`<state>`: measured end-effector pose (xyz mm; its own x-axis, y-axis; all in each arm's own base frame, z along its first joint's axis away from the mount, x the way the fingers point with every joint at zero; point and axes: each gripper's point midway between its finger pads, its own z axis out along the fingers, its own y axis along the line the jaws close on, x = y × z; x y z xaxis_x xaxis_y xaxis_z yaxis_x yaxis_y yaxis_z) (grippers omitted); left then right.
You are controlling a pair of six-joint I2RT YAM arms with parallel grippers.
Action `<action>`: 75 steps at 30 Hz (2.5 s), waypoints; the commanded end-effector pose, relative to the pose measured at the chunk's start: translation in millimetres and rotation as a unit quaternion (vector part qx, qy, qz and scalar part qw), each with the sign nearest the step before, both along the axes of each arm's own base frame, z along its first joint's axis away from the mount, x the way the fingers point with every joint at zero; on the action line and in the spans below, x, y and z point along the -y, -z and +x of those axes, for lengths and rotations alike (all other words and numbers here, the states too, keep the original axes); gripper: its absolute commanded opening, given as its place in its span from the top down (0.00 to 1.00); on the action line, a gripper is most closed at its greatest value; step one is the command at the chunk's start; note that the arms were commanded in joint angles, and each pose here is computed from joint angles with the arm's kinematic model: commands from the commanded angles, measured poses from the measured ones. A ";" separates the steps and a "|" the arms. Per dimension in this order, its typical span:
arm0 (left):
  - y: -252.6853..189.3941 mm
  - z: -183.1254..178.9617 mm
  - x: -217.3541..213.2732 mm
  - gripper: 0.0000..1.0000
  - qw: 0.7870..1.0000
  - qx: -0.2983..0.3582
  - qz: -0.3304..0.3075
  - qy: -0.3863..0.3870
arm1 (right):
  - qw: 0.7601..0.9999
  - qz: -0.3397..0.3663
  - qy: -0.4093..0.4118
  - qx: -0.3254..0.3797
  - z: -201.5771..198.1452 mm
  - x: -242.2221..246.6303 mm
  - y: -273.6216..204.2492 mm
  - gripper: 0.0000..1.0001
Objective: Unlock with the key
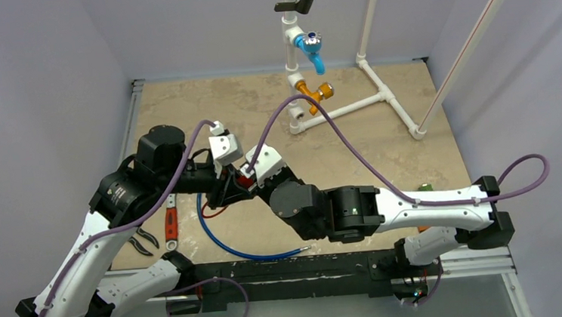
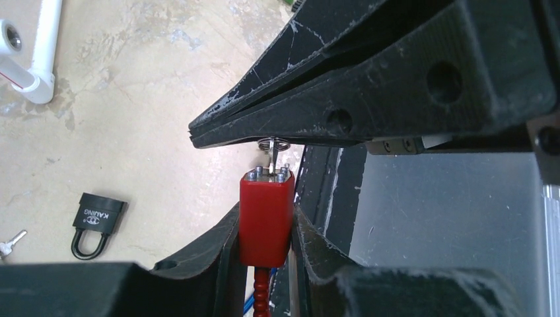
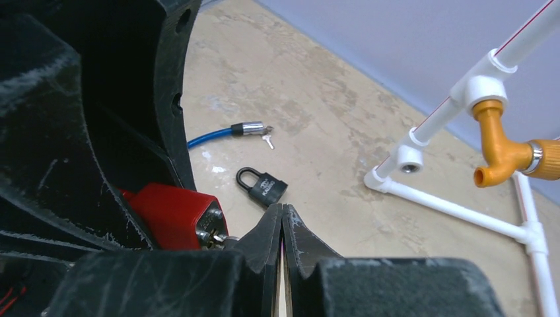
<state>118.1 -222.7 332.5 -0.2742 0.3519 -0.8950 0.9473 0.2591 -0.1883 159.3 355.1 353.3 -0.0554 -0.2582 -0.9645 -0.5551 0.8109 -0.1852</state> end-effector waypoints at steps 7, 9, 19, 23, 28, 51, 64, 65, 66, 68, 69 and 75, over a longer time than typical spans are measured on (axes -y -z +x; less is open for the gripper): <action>-29.4 -1.1 9.7 1.00 0.999 0.020 -0.047 0.013 | 0.999 0.045 0.000 0.020 -15.9 -32.7 -18.8 1.00; -32.3 -1.2 10.8 1.00 0.998 0.020 -0.051 0.014 | 0.998 0.050 -0.009 0.020 -22.0 -42.5 -16.9 1.00; -36.4 6.3 10.5 1.00 0.998 0.044 -0.049 0.008 | 0.991 0.087 -0.099 -0.003 -55.8 -71.8 -17.5 1.00; -26.2 5.8 4.2 1.00 0.998 0.060 -0.025 0.013 | 0.994 0.077 -0.081 -0.014 -48.8 -39.8 -22.7 1.00; -11.0 0.2 -0.7 1.00 0.997 0.067 -0.007 0.032 | 0.987 0.133 -0.082 -0.048 -28.4 20.6 -49.4 0.67; -24.0 -21.8 -0.6 1.00 0.992 0.077 -0.021 0.096 | 0.883 0.252 -0.347 -0.192 -58.1 2.8 -64.8 0.55; -28.2 -20.9 -0.2 1.00 0.992 0.082 -0.025 0.094 | 0.873 0.229 -0.361 -0.236 -60.8 -5.7 -42.0 0.75; -28.4 -20.9 -0.3 1.00 0.992 0.082 -0.025 0.093 | 0.873 0.228 -0.360 -0.237 -60.3 -6.2 -40.5 0.78; -28.6 -21.2 -0.2 1.00 0.992 0.082 -0.025 0.094 | 0.873 0.228 -0.360 -0.237 -59.6 -7.0 -40.1 0.80; -29.0 -21.4 0.0 1.00 0.992 0.082 -0.026 0.095 | 0.875 0.227 -0.357 -0.237 -58.1 -7.8 -40.2 0.84; -29.2 -21.5 -0.1 1.00 0.992 0.082 -0.026 0.095 | 0.876 0.225 -0.355 -0.237 -56.7 -8.7 -39.3 0.86; -29.1 -20.2 -2.7 1.00 0.990 0.101 -0.018 0.097 | 0.880 0.225 -0.341 -0.242 -50.4 -10.6 -37.6 1.00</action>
